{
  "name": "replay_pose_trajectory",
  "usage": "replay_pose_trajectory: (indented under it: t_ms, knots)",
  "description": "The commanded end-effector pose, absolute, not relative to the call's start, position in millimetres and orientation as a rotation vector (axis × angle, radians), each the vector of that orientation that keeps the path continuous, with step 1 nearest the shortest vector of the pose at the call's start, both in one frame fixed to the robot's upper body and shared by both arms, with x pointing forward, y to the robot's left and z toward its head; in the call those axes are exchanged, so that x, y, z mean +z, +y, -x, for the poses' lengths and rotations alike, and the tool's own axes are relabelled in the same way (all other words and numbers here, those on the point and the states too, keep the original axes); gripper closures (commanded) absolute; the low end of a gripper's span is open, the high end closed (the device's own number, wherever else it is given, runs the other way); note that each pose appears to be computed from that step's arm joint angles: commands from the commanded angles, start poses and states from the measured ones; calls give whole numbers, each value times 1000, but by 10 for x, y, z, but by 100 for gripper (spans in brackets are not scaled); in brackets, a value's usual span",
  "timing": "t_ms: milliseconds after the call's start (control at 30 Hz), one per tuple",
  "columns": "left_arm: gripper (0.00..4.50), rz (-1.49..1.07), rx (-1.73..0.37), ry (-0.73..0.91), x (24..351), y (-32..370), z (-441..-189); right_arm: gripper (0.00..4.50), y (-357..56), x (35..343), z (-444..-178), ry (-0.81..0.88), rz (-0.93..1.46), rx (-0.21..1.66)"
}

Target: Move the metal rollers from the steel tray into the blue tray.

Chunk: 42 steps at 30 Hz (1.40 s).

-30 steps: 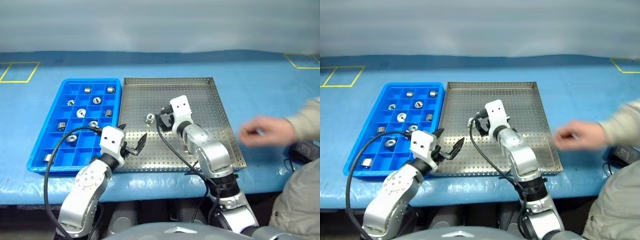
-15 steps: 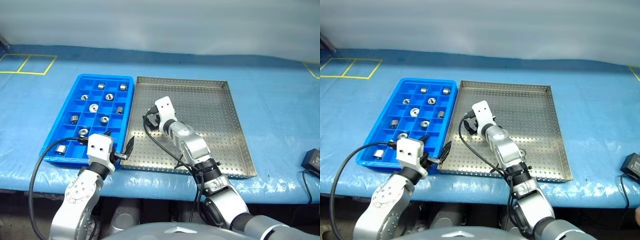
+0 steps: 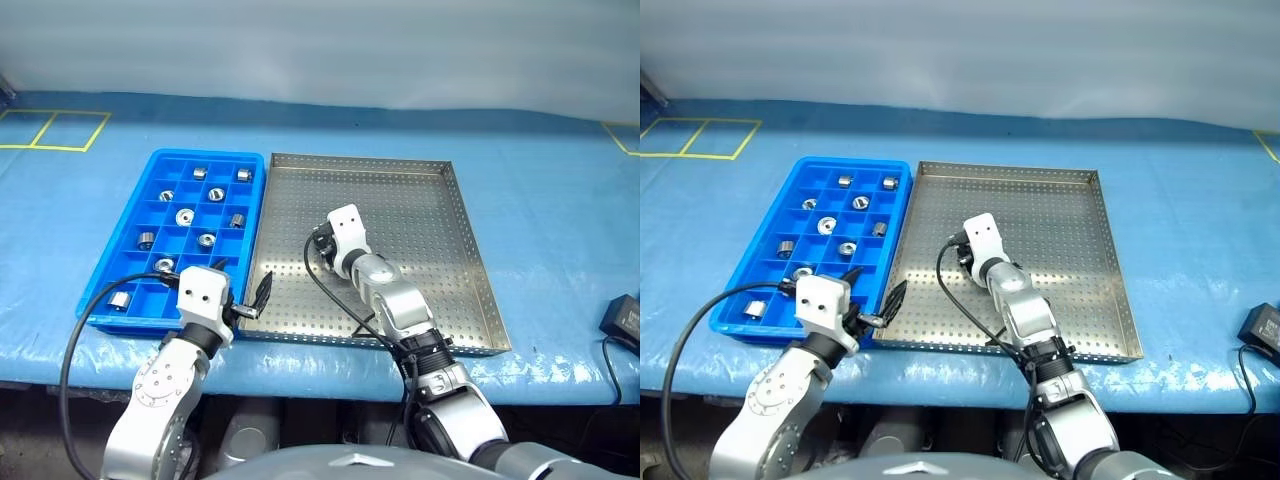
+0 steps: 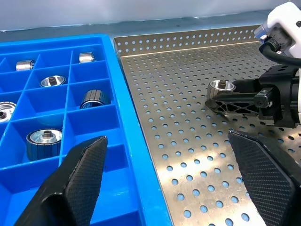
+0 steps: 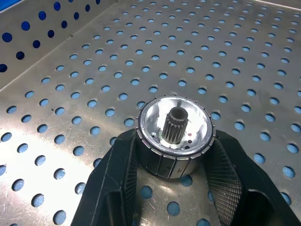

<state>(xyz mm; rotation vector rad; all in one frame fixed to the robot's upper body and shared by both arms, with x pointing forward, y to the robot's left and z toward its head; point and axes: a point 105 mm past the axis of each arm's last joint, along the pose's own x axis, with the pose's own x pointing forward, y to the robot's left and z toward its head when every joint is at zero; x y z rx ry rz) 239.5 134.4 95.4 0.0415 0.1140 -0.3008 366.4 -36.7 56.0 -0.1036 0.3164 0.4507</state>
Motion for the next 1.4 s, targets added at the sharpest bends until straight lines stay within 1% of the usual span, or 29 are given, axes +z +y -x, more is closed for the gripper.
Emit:
replay_pose_trajectory:
  t_ms: [33,67,167,267,400,500,700,800,967,1100,1133,1200,1300,1333,1367,1400]
  knots:
    - [0,-45,-252,31,1133,1369,-2397,278,-153,920,-3608,202,87,542]
    - [0,-44,-193,8,1171,1444,-2404,278,-57,1049,-3569,164,92,593]
    - [0,-36,-71,-29,1236,1612,-2400,278,136,1287,-3468,104,100,692]
    - [0,-38,-4,-35,1253,1732,-2353,278,333,1443,-3361,72,108,784]
    - [0,-53,59,-14,1231,1864,-2222,278,611,1538,-3191,56,114,908]
    - [0,-55,93,8,1203,1920,-2121,278,800,1502,-3053,75,106,986]
    - [0,-33,80,24,1175,1846,-2077,278,914,1334,-2903,126,117,1047]
    - [0,-28,44,33,1157,1774,-2079,278,877,1265,-2921,149,117,1034]
    - [0,-30,-29,60,1115,1687,-2088,278,701,1150,-3049,191,129,952]
    - [0,-28,-63,67,1098,1643,-2099,278,613,1088,-3066,217,136,927]
    - [0,-28,-70,68,1093,1631,-2103,205,596,1075,-3068,221,139,921]
    - [0,-27,-85,68,1090,1607,-2116,153,569,1058,-3071,228,142,909]
    - [0,-27,-101,66,1090,1581,-2141,49,539,1074,-3064,227,125,897]
    - [0,-28,-107,65,1090,1574,-2146,19,528,1085,-3061,224,121,894]
    - [0,-27,-115,64,1092,1563,-2155,1,508,1107,-3064,217,114,885]
    - [0,-28,-129,62,1097,1551,-2166,1,471,1142,-3071,208,103,870]
